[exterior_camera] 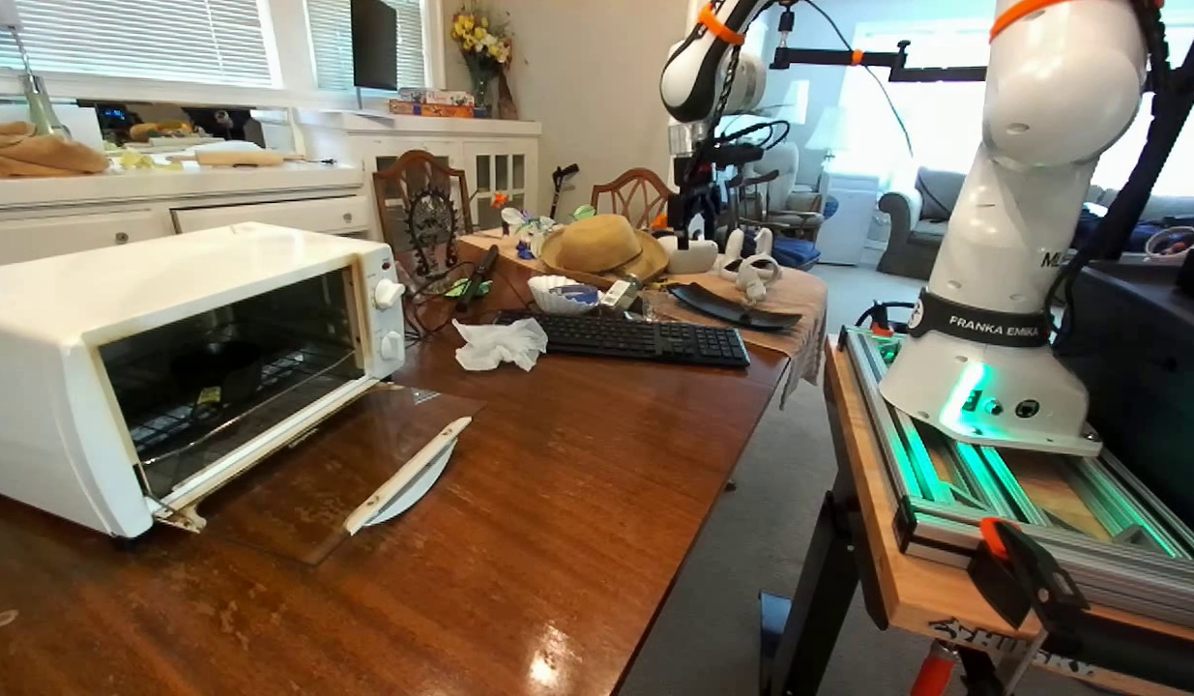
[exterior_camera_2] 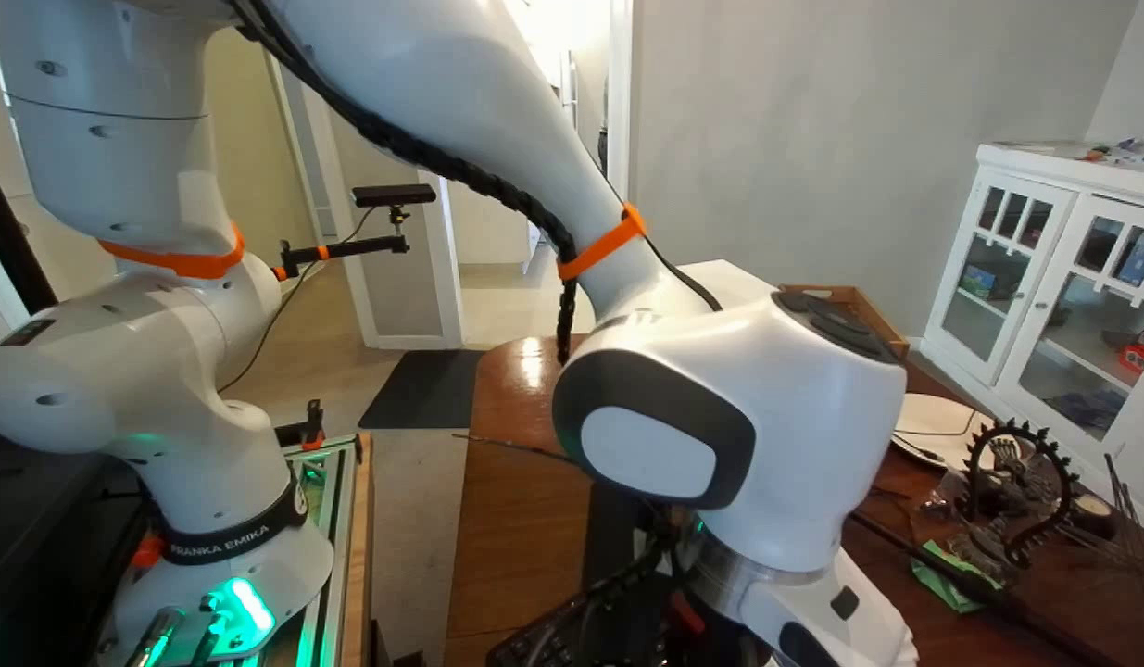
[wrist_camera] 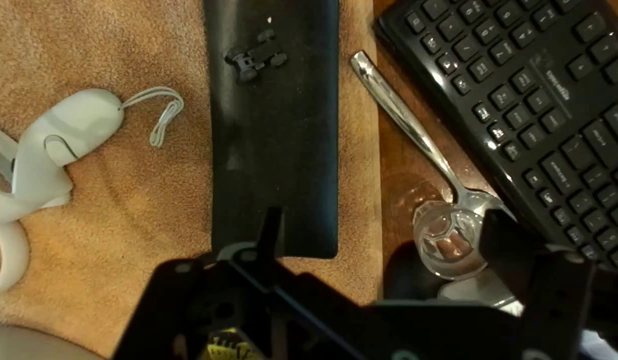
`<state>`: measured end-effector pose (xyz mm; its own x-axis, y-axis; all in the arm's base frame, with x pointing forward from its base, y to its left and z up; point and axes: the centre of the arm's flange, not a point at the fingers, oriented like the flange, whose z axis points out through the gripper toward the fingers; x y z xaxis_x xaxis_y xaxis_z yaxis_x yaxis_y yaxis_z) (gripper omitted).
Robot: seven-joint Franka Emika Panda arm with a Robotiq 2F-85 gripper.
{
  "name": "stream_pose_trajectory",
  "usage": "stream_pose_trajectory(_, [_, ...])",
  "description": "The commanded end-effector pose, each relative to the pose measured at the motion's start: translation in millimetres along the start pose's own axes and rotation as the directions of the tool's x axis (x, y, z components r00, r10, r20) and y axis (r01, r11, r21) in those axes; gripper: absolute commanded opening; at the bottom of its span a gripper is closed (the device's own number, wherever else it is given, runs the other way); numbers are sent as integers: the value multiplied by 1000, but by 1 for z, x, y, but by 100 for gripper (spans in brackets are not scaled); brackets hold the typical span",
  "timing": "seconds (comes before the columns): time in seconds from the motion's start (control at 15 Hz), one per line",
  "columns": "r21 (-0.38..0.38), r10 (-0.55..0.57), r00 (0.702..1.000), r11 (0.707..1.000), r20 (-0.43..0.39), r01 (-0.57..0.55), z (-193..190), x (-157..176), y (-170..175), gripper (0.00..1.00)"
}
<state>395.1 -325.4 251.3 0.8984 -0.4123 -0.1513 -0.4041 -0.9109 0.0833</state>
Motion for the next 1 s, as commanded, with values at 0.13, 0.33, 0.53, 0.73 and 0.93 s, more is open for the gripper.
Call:
stream_pose_trajectory(0.13, [-3, -4, 1000, 1000, 11, 4, 6, 3, -2, 100])
stream_pose_trajectory(0.33, [-2, -3, 1000, 1000, 2, 3, 1, 3, -1, 100])
stream_pose_trajectory(0.53, [-25, -12, 1000, 1000, -2, 12, 20, 4, -19, 100])
stream_pose_trajectory(0.73, [-57, -46, 999, 997, -9, 46, 54, -1, -53, 100])
stream_pose_trajectory(0.93, [-76, -71, 996, 995, -46, 67, 78, -4, -76, 100])
